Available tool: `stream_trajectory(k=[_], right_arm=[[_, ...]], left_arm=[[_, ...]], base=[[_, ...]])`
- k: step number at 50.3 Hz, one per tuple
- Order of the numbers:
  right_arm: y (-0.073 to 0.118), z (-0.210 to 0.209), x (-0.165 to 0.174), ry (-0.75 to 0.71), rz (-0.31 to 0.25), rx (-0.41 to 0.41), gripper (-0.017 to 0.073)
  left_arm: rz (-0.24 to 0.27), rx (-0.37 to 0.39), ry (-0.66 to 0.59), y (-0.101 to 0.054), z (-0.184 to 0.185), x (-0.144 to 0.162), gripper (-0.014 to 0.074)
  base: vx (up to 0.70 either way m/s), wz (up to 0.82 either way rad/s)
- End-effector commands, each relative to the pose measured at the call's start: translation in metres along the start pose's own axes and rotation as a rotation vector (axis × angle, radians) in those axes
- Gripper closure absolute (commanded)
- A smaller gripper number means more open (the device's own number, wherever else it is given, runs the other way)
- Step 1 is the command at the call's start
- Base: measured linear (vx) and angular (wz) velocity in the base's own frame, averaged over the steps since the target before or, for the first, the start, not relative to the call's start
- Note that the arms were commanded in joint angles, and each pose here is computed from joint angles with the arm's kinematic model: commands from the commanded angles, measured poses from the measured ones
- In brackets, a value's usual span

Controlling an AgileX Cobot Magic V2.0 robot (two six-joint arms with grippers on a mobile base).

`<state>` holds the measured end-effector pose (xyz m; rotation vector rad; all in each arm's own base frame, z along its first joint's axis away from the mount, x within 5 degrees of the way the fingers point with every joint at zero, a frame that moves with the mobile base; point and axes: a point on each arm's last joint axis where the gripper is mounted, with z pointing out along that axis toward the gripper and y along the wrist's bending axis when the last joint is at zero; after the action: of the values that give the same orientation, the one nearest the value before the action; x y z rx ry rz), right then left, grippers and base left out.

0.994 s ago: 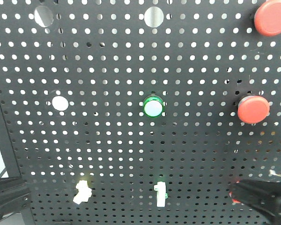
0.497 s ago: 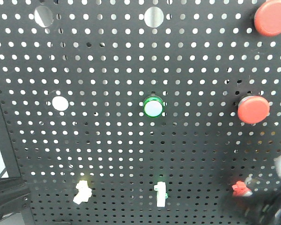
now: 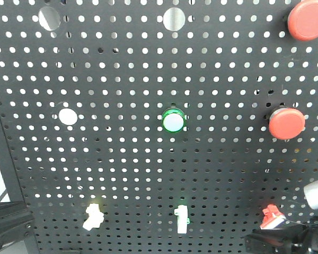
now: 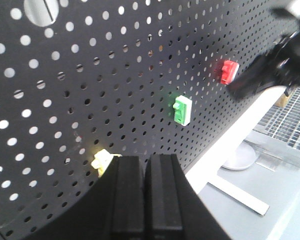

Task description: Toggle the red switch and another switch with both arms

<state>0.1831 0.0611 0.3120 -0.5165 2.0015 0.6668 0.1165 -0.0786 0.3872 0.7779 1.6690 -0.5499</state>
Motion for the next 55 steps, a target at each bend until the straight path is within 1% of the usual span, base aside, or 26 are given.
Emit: stream_trajectory(k=[1,7,13,15,16,18,21,22,23,25,26,28,29,32,33,34,35,36,37,38,40,43,45,48,51,55], right_arm=[[0.014,-0.020,-0.021,-0.157,-0.043,-0.006,0.0566],[0.030,-0.043,-0.029,-0.285,-0.097,0.029,0.0566],[0.043,-0.071,-0.032,-0.410,-0.156,0.113,0.0566],[0.048,-0.081,-0.032,-0.453,-0.171,0.147,0.0566],[0.051,-0.088,-0.032,-0.487,-0.184,0.177,0.0566],[0.054,-0.099,-0.032,-0.533,-0.183,0.221,0.0566],[0.061,-0.116,-0.028,-0.596,-0.198,0.283,0.0566],[0.063,-0.121,-0.027,-0.611,-0.219,0.310,0.0566],[0.065,-0.124,-0.026,-0.622,-0.221,0.323,0.0566],[0.069,-0.134,-0.022,-0.640,-0.261,0.367,0.0566],[0.071,-0.138,-0.019,-0.643,-0.276,0.384,0.0566],[0.075,-0.145,-0.014,-0.651,-0.283,0.409,0.0566],[0.077,-0.148,-0.012,-0.649,-0.300,0.427,0.0566],[0.079,-0.154,-0.005,-0.638,-0.300,0.461,0.0566],[0.079,-0.156,-0.003,-0.630,-0.284,0.469,0.0566],[0.079,-0.157,0.000,-0.620,-0.282,0.485,0.0566],[0.079,-0.159,0.002,-0.613,-0.280,0.503,0.0566],[0.078,-0.160,0.003,-0.600,-0.290,0.524,0.0566],[0.078,-0.161,0.005,-0.597,-0.272,0.531,0.0566],[0.077,-0.163,0.007,-0.584,-0.277,0.556,0.0566],[0.075,-0.164,0.008,-0.579,-0.255,0.578,0.0566],[0.072,-0.166,0.009,-0.572,-0.246,0.625,0.0566],[0.071,-0.167,0.009,-0.576,-0.226,0.634,0.0566],[0.069,-0.168,0.010,-0.573,-0.224,0.649,0.0566],[0.069,-0.167,0.011,-0.556,-0.207,0.644,0.0566],[0.069,-0.166,0.013,-0.534,-0.199,0.641,0.0566]], left_arm=[[-0.030,-0.023,-0.074,0.001,-0.005,-0.013,0.0591],[-0.030,-0.021,-0.073,0.001,-0.005,-0.013,0.0591],[-0.030,-0.021,-0.074,0.000,-0.005,-0.013,0.0591],[-0.029,-0.021,-0.075,0.000,-0.005,-0.013,0.0591],[-0.027,-0.024,-0.078,0.000,-0.006,-0.013,0.0591],[-0.028,-0.032,-0.081,-0.001,-0.008,-0.010,0.0591],[-0.036,-0.061,-0.090,-0.001,-0.009,-0.004,0.0591],[-0.037,-0.077,-0.099,-0.002,-0.011,0.000,0.0591],[-0.040,-0.088,-0.101,-0.002,-0.013,0.004,0.0591],[-0.042,-0.117,-0.118,-0.003,-0.016,0.010,0.0591],[-0.053,-0.136,-0.113,-0.003,-0.016,0.020,0.0591],[-0.055,-0.167,-0.131,-0.005,-0.021,0.029,0.0591],[-0.061,-0.178,-0.129,-0.005,-0.021,0.035,0.0591],[-0.075,-0.203,-0.145,-0.011,-0.027,0.052,0.0591],[-0.085,-0.212,-0.145,-0.011,-0.028,0.057,0.0591],[-0.094,-0.220,-0.150,-0.012,-0.029,0.062,0.0591],[-0.099,-0.229,-0.161,-0.013,-0.031,0.065,0.0591],[-0.101,-0.237,-0.166,-0.014,-0.033,0.069,0.0591],[-0.106,-0.244,-0.171,-0.015,-0.034,0.073,0.0591],[-0.112,-0.251,-0.177,-0.016,-0.035,0.076,0.0591],[-0.119,-0.262,-0.188,-0.016,-0.037,0.080,0.0591],[-0.119,-0.280,-0.206,-0.018,-0.040,0.085,0.0591],[-0.110,-0.289,-0.211,-0.018,-0.041,0.086,0.0591],[-0.110,-0.290,-0.213,-0.018,-0.041,0.086,0.0591],[-0.112,-0.276,-0.203,-0.019,-0.040,0.087,0.0591],[-0.112,-0.261,-0.194,-0.020,-0.040,0.088,0.0591]], base=[[0.00,0.00],[0.00,0.00],[0.00,0.00],[0.00,0.00],[0.00,0.00],[0.00,0.00],[0.00,0.00],[0.00,0.00],[0.00,0.00],[0.00,0.00],[0.00,0.00],[0.00,0.00],[0.00,0.00],[0.00,0.00],[0.00,0.00],[0.00,0.00],[0.00,0.00],[0.00,0.00],[0.00,0.00],[0.00,0.00],[0.00,0.00],[0.00,0.00],[0.00,0.00],[0.00,0.00],[0.00,0.00],[0.00,0.00]])
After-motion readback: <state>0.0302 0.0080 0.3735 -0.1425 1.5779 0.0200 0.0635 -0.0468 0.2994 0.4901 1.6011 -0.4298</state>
